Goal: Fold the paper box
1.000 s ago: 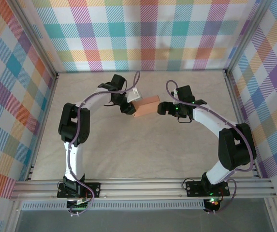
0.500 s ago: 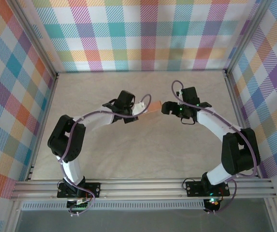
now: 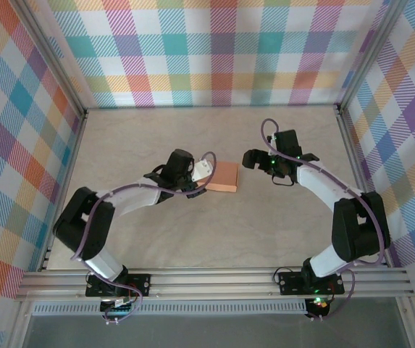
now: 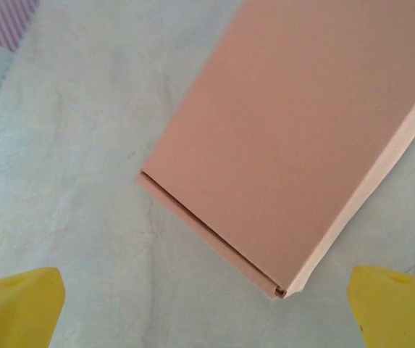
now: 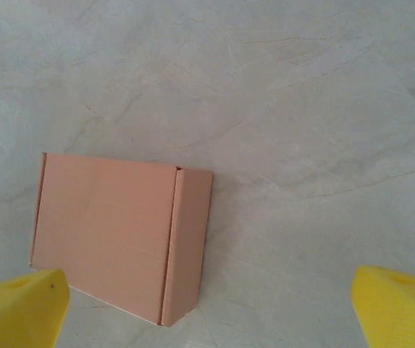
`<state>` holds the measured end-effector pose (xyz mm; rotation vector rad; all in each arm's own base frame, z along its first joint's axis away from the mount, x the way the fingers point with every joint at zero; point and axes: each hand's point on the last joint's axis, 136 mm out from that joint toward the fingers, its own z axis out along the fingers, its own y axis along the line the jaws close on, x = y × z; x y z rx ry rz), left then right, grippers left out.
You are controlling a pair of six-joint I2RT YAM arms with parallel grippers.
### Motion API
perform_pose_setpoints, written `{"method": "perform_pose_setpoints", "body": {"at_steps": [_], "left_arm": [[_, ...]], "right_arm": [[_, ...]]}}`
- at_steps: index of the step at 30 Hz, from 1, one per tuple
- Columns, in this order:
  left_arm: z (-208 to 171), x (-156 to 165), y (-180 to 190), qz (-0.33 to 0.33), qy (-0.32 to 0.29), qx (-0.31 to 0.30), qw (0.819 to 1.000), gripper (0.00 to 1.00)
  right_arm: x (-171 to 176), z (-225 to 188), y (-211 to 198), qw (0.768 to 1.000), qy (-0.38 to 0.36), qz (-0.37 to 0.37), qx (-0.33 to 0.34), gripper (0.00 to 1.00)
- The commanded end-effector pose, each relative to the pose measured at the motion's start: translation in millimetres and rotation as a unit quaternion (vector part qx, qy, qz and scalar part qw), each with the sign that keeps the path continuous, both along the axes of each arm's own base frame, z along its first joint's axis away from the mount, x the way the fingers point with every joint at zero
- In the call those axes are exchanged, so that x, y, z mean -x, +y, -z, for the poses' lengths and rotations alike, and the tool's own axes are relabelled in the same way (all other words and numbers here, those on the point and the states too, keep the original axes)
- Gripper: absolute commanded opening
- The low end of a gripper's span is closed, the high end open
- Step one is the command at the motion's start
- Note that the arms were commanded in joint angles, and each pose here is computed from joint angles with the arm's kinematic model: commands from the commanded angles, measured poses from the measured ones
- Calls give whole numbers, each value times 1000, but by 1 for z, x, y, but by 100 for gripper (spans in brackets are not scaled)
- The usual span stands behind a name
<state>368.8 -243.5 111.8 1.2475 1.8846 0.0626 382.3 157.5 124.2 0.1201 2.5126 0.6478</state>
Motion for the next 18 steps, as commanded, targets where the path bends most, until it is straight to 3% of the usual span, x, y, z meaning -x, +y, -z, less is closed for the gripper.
{"method": "perform_pose_setpoints", "body": {"at_steps": [1,4,7,10,14,18], "left_arm": [[-42,3,-14,-45,-8,155,987,100],[-55,1,-3,-128,25,257,958,100],[-44,-5,15,-193,94,320,923,100],[-38,-9,39,-239,105,370,891,100],[-34,-15,77,-305,96,381,868,100],[-43,-15,99,-318,77,390,861,100]], "right_arm": [[-15,-5,14,999,-5,-14,-28,100],[-19,5,23,999,8,-17,-44,99],[-21,17,32,997,27,-9,-68,96],[-24,29,43,995,47,-10,-90,91],[-29,36,61,989,59,-26,-132,79],[-36,46,79,985,76,-38,-153,69]]}}
